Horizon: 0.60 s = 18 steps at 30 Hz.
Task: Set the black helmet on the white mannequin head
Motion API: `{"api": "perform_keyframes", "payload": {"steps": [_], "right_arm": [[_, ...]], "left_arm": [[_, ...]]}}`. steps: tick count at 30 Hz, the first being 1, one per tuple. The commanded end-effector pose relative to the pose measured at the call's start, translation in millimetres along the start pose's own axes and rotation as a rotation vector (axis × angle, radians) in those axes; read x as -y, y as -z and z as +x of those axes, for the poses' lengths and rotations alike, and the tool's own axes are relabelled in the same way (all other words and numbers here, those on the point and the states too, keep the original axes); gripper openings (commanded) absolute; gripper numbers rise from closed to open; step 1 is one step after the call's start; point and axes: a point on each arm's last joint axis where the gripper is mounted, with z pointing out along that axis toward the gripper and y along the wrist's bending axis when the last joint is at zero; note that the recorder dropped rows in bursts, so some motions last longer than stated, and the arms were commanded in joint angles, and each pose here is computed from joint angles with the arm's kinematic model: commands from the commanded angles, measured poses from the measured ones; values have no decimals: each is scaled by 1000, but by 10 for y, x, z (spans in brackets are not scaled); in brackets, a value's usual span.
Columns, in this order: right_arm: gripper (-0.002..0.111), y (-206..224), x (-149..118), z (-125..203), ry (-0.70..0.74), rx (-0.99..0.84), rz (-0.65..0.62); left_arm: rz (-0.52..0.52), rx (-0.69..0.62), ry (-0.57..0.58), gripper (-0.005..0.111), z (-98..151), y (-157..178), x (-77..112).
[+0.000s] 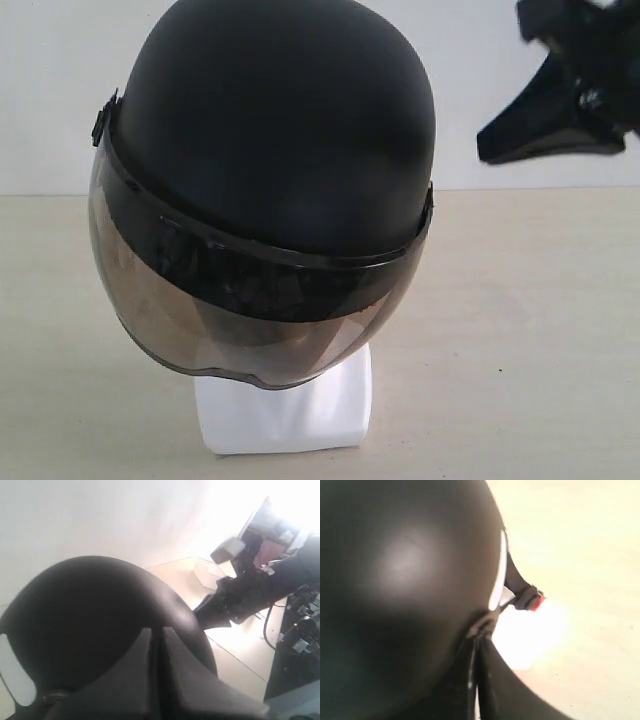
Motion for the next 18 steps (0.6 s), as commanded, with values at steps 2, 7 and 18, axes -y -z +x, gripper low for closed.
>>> {"api": "perform_keyframes", "payload": {"steps": [2,7,18], "right_arm": [[0,-483,406,83,-129,-51,28],[0,-802,520,103,-193,-108,-103],[0,-928,495,85,-241,-122,-252]], "left_arm": [[-87,33,41,4,-32,-37,-204],[-77,0,90,4,23,-119,-365],[-27,-53,142,4,103,-201,-490]]}}
